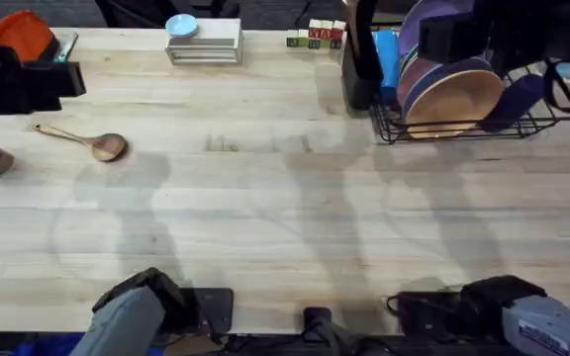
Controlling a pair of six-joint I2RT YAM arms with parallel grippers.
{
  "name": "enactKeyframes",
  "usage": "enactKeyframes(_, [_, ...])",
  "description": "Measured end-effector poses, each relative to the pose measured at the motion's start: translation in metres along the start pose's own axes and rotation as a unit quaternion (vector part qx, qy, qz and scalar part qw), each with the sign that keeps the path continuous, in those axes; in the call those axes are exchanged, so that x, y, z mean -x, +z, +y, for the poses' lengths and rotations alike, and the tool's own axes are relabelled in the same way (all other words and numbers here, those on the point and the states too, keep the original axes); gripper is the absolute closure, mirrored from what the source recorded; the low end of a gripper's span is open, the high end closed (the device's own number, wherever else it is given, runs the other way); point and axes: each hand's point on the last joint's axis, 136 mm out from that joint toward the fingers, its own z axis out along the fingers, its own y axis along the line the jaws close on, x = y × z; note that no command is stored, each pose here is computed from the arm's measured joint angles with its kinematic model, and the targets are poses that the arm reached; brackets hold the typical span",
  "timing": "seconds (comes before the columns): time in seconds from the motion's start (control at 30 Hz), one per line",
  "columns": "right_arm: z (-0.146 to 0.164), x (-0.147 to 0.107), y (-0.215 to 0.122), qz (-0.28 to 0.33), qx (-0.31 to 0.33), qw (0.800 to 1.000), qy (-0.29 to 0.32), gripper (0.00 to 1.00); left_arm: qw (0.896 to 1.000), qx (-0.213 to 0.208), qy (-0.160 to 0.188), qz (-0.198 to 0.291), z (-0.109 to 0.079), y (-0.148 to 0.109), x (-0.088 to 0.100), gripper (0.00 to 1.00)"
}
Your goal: Pick up the spoon on the table one by one and put them onto the rack
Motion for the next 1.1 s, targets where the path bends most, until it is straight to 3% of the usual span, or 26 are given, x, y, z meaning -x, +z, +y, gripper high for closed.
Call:
enactKeyframes(0.27, [0.000,-0.003,0.002,0.007,0.001,1.000,0.000,0.006,0.996,0.017,-0.005,0.084,0.014,0.040,-0.032,0.007])
enactKeyframes(0.47, [0.000,-0.008,0.005,0.019,0.000,1.000,0.000,0.006,0.996,0.034,0.017,0.085,0.024,0.064,-0.028,0.007])
enactKeyframes(0.5, [0.000,-0.009,0.005,0.020,0.000,1.000,0.000,0.006,0.993,0.021,0.077,0.092,0.022,0.076,-0.031,0.007])
enactKeyframes(0.67, [0.000,-0.009,0.005,0.020,0.000,1.000,0.000,0.006,0.973,-0.024,0.207,0.104,0.011,0.091,-0.039,0.007])
enactKeyframes(0.83, [0.000,-0.010,0.005,0.022,0.000,1.000,0.000,0.006,0.933,-0.066,0.339,0.104,0.005,0.103,-0.049,0.009])
enactKeyframes(0.97, [0.000,-0.010,0.005,0.022,0.000,1.000,0.000,0.006,0.912,-0.082,0.388,0.109,0.013,0.110,-0.060,0.009])
enactKeyframes(1.1, [0.000,-0.010,0.005,0.022,0.000,1.000,0.000,0.005,0.913,-0.105,0.381,0.102,0.024,0.117,-0.073,0.009])
